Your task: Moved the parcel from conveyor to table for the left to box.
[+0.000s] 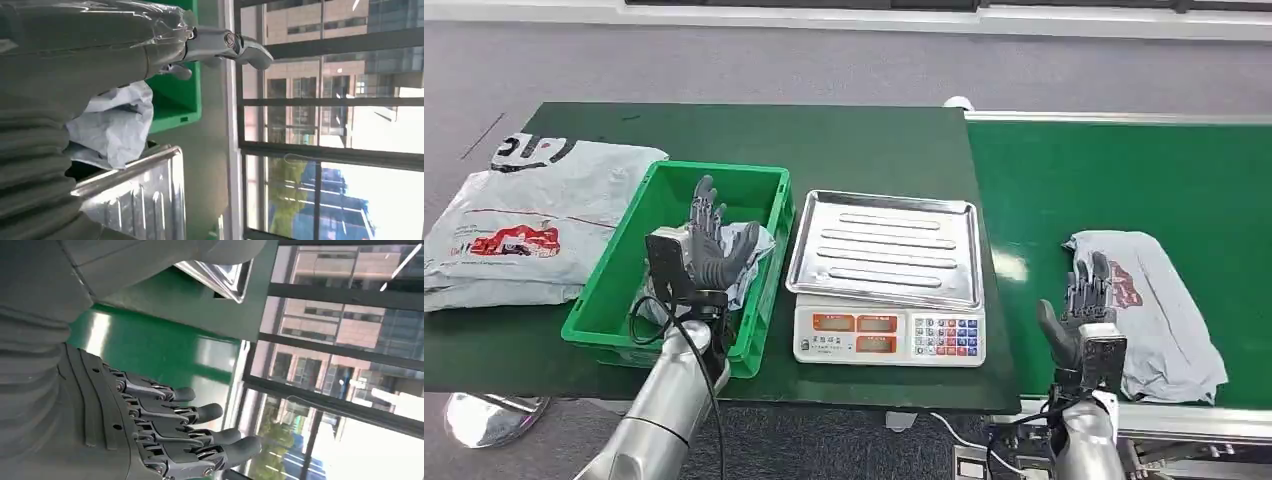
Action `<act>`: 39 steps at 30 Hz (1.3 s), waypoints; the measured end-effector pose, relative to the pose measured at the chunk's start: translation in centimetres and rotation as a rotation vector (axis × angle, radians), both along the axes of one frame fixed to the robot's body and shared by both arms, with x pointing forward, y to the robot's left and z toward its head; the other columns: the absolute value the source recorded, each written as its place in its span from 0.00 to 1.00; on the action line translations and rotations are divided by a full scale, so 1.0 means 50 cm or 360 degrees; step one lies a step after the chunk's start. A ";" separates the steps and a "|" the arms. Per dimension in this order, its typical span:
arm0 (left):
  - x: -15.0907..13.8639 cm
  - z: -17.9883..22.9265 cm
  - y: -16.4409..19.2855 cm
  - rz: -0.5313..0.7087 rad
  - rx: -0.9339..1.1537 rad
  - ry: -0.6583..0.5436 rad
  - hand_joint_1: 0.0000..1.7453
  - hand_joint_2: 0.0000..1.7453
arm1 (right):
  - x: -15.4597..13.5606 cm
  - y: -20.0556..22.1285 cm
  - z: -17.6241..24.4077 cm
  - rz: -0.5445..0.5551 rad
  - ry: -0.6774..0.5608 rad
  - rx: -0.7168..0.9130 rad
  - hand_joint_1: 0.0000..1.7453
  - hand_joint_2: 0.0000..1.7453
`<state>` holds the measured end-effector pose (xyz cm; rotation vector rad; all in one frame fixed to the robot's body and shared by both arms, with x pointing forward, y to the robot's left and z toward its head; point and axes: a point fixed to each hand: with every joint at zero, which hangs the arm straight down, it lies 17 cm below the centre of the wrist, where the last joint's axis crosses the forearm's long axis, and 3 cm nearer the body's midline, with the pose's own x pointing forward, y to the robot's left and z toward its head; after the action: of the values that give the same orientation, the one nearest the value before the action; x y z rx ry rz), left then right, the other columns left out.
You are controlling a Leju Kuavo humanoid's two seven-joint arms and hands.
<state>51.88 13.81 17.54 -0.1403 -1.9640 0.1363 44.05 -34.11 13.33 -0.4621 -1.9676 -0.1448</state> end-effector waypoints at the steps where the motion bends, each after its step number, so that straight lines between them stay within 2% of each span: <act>1: -0.003 0.004 0.000 -0.0004 -0.0011 -0.0011 0.00 0.00 | 0.007 -0.003 0.009 0.0001 -0.0010 -0.0019 0.00 1.00; 10: -0.015 0.033 -0.027 -0.0069 -0.0020 -0.0076 0.00 0.00 | 0.107 -0.079 0.105 -0.0032 -0.0010 -0.0246 0.00 1.00; 20: -0.015 0.039 -0.029 -0.0074 -0.0021 -0.0088 0.00 0.00 | 0.128 -0.113 0.116 -0.0080 0.0020 -0.0329 0.00 1.00; 24: -0.016 0.040 -0.035 -0.0078 -0.0018 -0.0089 0.00 0.00 | 0.162 -0.230 0.075 -0.0444 0.0361 -0.0619 0.00 1.00; 27: -0.017 0.037 -0.041 -0.0087 -0.0015 -0.0081 0.00 0.00 | 0.183 -0.331 0.023 -0.0580 0.0706 -0.0718 0.00 1.00; 30: -0.017 0.037 -0.051 -0.0106 -0.0010 -0.0077 0.00 0.00 | 0.175 -0.387 -0.068 -0.0562 0.1112 -0.0880 0.00 1.00; 34: -0.012 0.038 -0.057 -0.0106 0.0001 -0.0072 0.00 0.00 | 0.117 -0.420 -0.205 -0.0453 0.1608 -0.0921 0.00 1.00; 39: -0.007 0.032 -0.062 -0.0098 0.0024 -0.0053 0.00 0.00 | 0.049 -0.464 -0.281 -0.0464 0.1966 -0.1009 0.00 1.00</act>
<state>51.51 10.69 19.12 -0.1943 -1.9914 0.0794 46.51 -57.33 -0.70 -0.9541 -0.6785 0.4985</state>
